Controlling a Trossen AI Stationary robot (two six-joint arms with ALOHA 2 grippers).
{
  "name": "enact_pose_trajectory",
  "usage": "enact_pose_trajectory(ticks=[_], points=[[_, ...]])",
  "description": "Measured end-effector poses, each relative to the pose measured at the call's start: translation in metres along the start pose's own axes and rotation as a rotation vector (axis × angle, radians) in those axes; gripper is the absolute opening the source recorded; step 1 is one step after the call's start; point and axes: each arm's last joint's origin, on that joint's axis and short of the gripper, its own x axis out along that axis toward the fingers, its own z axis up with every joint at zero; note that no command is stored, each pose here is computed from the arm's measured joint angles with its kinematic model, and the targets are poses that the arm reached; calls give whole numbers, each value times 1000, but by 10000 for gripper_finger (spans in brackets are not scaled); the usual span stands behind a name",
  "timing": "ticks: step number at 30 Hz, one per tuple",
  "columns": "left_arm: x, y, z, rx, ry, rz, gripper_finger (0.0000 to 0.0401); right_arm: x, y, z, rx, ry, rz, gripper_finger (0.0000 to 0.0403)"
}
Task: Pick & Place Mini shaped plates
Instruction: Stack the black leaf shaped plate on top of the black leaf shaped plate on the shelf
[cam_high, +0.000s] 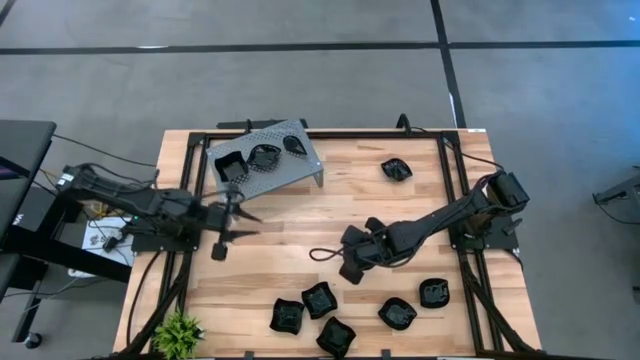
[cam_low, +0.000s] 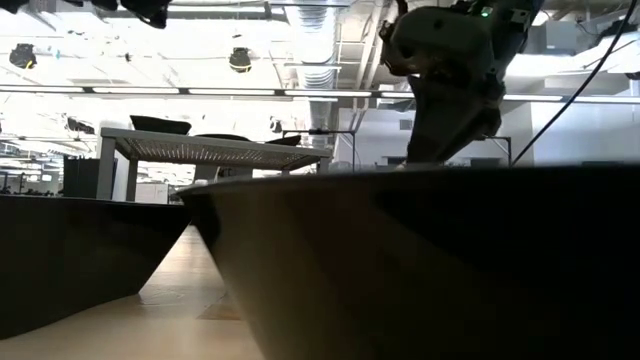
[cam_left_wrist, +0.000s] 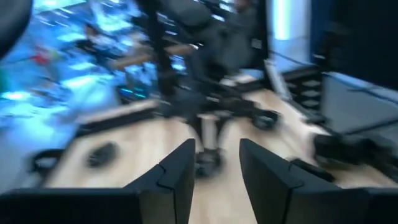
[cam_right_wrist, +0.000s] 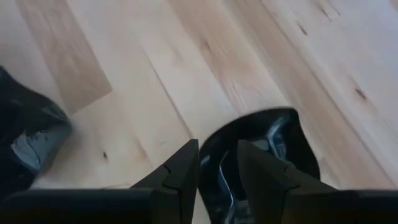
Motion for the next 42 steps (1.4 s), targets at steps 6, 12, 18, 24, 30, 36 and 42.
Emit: enact_pose_trajectory(ticks=[6,12,18,24,30,36,42], points=[[-11,6,6,-2,-38,99,127,6,3,1,-10,-14,11,107],[-5,4,2,6,-3,90,127,20,8,-5,-15,4,-4,107],[5,1,-3,17,45,79,127,38,9,-16,1,78,-36,107],[11,-1,-8,26,83,71,127,42,11,-17,33,96,-22,107],[12,-1,-8,27,89,70,127,34,11,-13,37,83,5,107],[12,-1,-8,26,86,70,127,24,16,-12,9,52,48,107],[12,-1,-8,22,85,71,127,42,22,-24,-30,112,51,107]])
